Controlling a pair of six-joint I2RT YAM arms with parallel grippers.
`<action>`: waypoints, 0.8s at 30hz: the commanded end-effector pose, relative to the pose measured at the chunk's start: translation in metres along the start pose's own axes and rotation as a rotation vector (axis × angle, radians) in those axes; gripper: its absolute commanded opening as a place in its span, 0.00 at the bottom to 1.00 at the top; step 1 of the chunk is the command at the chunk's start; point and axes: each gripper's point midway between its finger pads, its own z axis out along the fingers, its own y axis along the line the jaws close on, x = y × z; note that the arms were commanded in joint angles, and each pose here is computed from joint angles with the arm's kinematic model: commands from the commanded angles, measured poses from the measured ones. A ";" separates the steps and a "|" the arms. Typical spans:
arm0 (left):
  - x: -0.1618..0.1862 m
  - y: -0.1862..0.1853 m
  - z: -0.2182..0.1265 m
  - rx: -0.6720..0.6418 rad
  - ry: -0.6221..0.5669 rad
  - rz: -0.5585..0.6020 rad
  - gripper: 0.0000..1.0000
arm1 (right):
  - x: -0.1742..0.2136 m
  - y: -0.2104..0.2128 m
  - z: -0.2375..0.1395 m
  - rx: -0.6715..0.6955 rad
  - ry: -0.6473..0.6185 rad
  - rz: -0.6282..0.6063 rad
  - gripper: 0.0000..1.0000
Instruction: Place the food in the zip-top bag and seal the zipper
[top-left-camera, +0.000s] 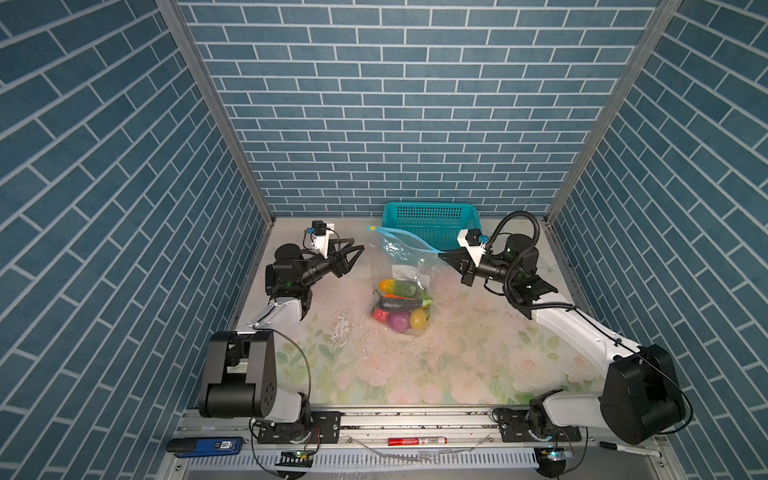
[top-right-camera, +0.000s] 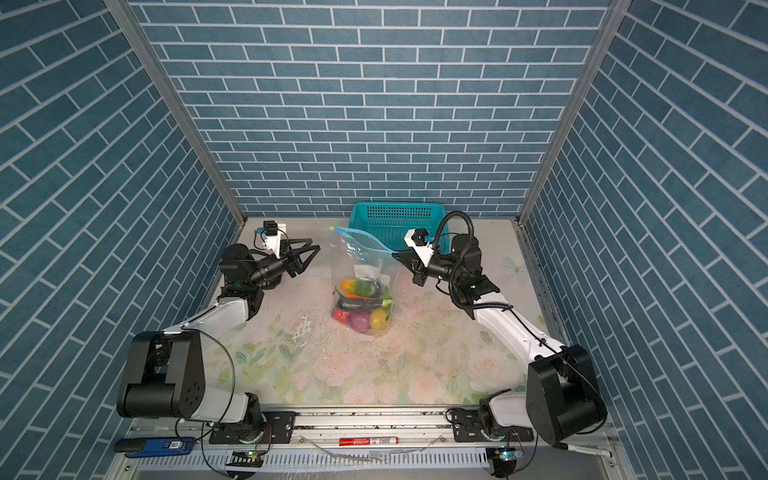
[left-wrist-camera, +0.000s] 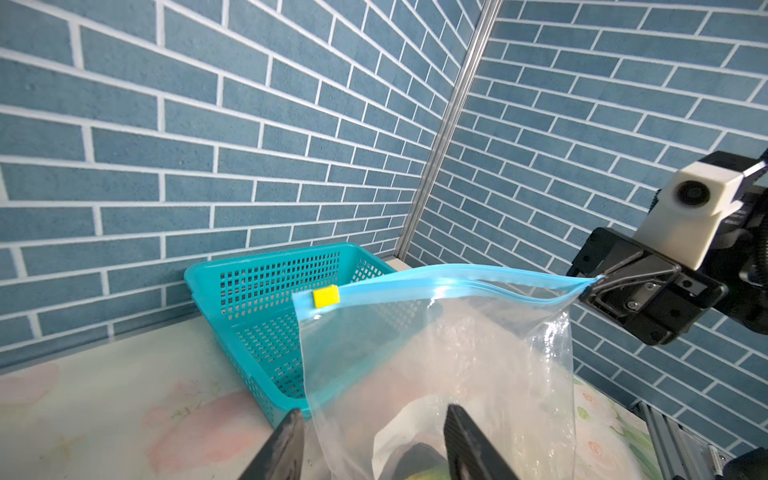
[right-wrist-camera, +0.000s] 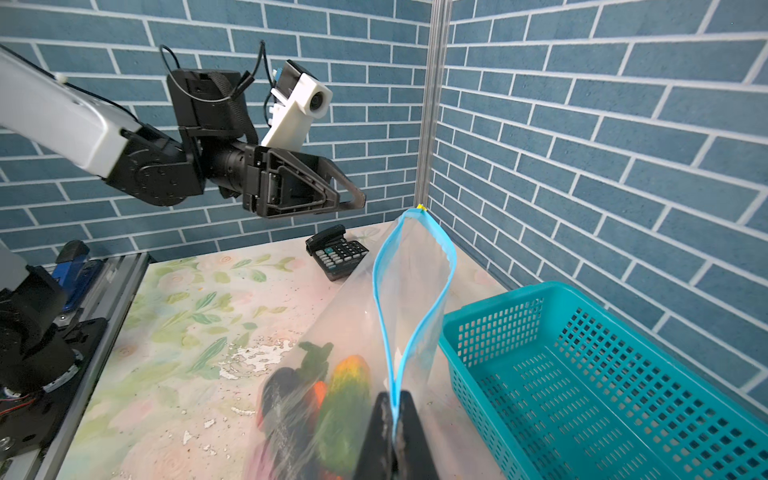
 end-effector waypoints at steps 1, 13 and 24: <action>-0.024 -0.007 0.002 0.096 -0.056 0.115 0.56 | -0.035 0.000 -0.002 -0.049 -0.071 -0.059 0.00; -0.012 0.018 0.033 0.225 -0.044 0.045 0.63 | -0.041 -0.002 -0.002 -0.075 -0.074 -0.057 0.00; 0.004 0.012 0.047 0.285 -0.018 0.040 0.58 | -0.041 -0.004 0.000 -0.076 -0.064 -0.044 0.00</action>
